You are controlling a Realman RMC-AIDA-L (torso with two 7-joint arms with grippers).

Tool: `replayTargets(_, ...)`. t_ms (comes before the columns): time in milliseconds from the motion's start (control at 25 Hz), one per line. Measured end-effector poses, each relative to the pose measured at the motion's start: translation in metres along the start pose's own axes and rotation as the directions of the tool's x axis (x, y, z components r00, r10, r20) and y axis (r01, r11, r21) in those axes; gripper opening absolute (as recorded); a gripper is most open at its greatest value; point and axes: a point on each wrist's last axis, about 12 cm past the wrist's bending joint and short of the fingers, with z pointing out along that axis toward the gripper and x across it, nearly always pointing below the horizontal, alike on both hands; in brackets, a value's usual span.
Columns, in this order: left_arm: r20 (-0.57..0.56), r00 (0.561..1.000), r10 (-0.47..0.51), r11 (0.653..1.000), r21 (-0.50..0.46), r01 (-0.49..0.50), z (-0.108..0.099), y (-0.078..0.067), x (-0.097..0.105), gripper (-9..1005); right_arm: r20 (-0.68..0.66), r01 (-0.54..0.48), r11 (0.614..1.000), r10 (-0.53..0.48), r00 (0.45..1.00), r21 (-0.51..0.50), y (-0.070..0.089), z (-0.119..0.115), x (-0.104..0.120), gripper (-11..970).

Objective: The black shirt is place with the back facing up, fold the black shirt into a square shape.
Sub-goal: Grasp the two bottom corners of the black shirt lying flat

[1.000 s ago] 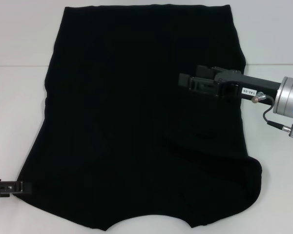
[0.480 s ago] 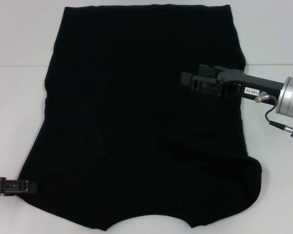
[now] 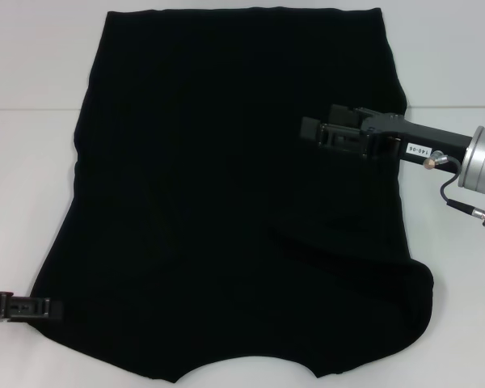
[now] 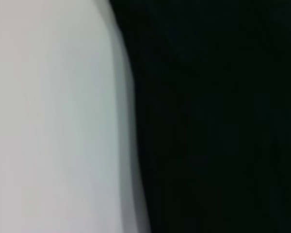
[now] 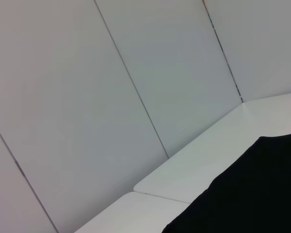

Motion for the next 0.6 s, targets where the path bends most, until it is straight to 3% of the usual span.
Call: replayTargets(600, -0.037, 0.999, 0.014, 1.000, -0.018, -0.015, 0.0012, -0.0005, -0.0033, 887, 0.015, -0.004, 1.000, 0.004, 1.000, 0.000, 0.0000, 0.0002, -0.0019, 942)
